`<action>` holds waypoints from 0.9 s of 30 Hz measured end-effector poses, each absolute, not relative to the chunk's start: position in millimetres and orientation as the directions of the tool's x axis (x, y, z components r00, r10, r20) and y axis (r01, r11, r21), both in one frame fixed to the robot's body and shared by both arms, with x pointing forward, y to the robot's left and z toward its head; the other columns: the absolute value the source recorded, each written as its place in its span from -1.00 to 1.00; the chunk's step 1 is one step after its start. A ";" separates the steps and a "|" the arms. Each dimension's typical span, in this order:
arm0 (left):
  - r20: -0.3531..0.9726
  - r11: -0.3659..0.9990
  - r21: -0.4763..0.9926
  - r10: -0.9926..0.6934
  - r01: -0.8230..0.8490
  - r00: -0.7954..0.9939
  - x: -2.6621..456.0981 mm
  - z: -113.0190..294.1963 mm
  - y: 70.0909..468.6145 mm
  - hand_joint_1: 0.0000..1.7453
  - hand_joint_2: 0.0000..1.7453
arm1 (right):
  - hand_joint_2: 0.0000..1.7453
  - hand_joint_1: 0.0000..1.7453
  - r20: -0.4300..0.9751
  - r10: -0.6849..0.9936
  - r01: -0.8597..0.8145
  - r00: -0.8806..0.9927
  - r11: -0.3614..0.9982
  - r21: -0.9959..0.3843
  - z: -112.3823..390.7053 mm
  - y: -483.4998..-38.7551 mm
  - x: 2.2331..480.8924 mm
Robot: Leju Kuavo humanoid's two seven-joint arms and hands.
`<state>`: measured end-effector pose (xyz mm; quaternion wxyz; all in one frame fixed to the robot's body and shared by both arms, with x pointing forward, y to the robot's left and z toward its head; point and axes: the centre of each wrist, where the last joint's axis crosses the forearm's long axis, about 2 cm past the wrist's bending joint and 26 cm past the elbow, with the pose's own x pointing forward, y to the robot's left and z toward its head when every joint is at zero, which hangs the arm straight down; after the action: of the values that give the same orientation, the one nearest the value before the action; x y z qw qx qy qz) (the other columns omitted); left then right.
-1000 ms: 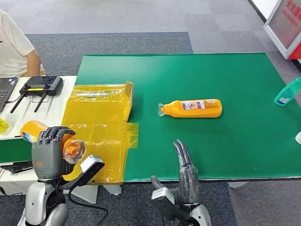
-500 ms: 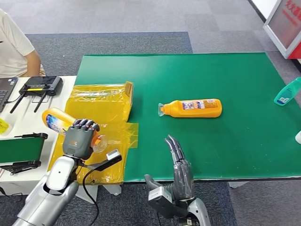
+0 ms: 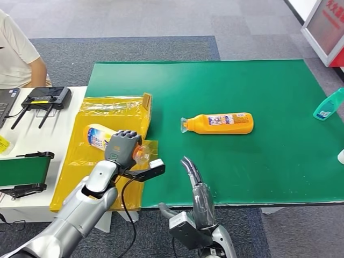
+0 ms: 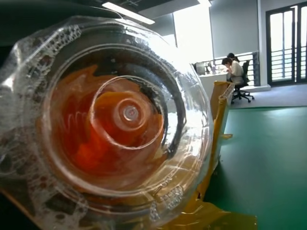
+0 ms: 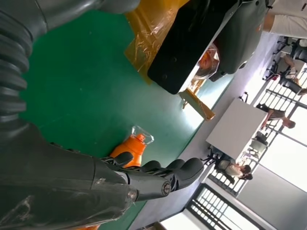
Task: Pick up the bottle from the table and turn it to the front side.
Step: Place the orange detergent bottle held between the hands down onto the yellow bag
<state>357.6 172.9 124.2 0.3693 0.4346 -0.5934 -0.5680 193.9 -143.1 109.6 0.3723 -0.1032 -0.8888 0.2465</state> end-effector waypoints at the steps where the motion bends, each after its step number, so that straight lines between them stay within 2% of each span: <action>1: -0.052 -0.021 0.996 -0.935 -0.090 -0.351 358.0 123.8 171.3 1.00 1.00 | 1.00 -1.00 0.612 0.367 -0.001 -0.701 0.857 -0.516 109.1 -143.1 194.0; 11: 0.038 0.043 0.999 -0.938 -0.004 -0.346 363.8 121.8 155.8 1.00 1.00 | 1.00 -1.00 0.638 0.355 -0.022 -0.683 0.863 -0.504 102.7 -142.9 191.6; 26: 0.060 0.054 0.998 -0.935 0.027 -0.351 365.0 119.4 148.3 1.00 1.00 | 1.00 -1.00 0.647 0.356 -0.034 -0.674 0.861 -0.508 98.4 -142.4 190.1; 27: 0.069 0.062 0.998 -0.934 0.031 -0.352 365.2 119.7 147.7 0.50 1.00 | 1.00 -1.00 0.647 0.355 -0.034 -0.674 0.861 -0.508 98.3 -142.3 190.1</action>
<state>365.2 147.7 119.7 0.4237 0.3804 -0.5930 -0.5693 190.1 -142.3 98.3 0.3931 -0.0911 -0.8808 0.2476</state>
